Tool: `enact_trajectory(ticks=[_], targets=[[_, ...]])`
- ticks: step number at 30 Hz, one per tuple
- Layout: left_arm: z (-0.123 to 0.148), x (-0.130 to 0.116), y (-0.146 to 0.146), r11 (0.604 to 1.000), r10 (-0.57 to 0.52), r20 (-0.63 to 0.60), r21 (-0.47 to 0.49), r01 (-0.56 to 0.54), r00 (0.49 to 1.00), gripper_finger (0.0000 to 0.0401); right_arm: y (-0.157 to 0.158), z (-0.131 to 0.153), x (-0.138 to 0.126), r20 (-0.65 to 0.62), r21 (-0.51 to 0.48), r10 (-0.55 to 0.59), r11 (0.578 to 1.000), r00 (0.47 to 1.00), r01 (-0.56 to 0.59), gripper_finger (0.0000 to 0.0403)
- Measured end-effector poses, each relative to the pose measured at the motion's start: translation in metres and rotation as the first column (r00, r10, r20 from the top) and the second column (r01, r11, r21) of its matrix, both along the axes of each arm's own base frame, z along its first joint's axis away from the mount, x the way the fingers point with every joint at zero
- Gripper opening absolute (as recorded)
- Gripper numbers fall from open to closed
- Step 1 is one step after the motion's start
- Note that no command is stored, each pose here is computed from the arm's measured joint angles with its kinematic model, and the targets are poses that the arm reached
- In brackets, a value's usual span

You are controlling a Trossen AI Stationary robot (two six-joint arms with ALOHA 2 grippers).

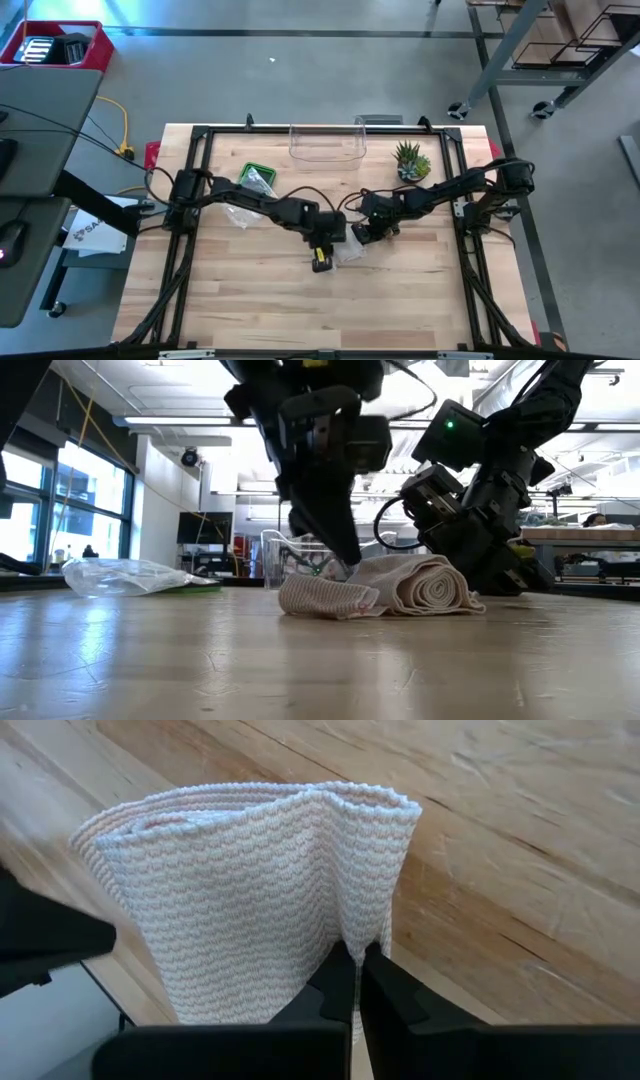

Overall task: Roll bandage
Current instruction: Roll the bandage

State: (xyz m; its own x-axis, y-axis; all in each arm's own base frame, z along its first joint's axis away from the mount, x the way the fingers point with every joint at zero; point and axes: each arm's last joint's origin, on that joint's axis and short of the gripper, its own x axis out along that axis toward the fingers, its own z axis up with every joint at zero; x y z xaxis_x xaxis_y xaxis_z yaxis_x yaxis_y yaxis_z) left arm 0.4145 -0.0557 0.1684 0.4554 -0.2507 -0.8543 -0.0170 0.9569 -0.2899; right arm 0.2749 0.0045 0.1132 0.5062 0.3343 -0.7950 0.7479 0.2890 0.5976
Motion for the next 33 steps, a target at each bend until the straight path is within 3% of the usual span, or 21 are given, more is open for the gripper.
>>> enact_trajectory(ticks=[4, 9, 12, 18, 23, 29, 33], targets=[[0.001, -0.001, -0.008, 1.000, -0.005, 0.013, 0.028, 0.005, 1.000, 0.0000, 0.000, 0.000, 0.000, 0.000, 0.010, 0.006, 1.000, 1.000, -0.006, 0.0000], [0.020, -0.010, -0.025, 0.982, -0.047, 0.060, 0.186, 0.035, 0.997, 0.0000, 0.001, 0.000, 0.000, -0.003, 0.021, 0.005, 1.000, 1.000, -0.005, 0.0000], [0.020, -0.017, -0.039, 0.973, -0.093, 0.040, 0.216, 0.083, 0.995, 0.0000, 0.001, 0.000, 0.000, -0.002, 0.022, 0.007, 1.000, 1.000, -0.007, 0.0000], [0.002, -0.022, -0.046, 0.989, -0.025, 0.039, 0.148, 0.019, 0.999, 0.0000, 0.001, 0.000, 0.000, -0.001, 0.023, 0.007, 1.000, 1.000, -0.007, 0.0000], [0.003, -0.020, -0.045, 0.982, 0.024, 0.065, 0.186, -0.036, 0.998, 0.0000, 0.001, 0.000, 0.000, 0.000, 0.023, 0.007, 1.000, 1.000, -0.007, 0.0000], [-0.001, -0.022, -0.049, 0.987, 0.046, 0.034, 0.153, -0.051, 0.998, 0.0000, 0.001, 0.000, 0.000, 0.000, 0.023, 0.007, 1.000, 1.000, -0.007, 0.0000], [-0.004, -0.019, -0.053, 0.982, 0.021, 0.065, 0.186, -0.033, 0.998, 0.0000, 0.001, 0.000, 0.000, 0.000, 0.021, 0.006, 1.000, 1.000, -0.006, 0.0000]])
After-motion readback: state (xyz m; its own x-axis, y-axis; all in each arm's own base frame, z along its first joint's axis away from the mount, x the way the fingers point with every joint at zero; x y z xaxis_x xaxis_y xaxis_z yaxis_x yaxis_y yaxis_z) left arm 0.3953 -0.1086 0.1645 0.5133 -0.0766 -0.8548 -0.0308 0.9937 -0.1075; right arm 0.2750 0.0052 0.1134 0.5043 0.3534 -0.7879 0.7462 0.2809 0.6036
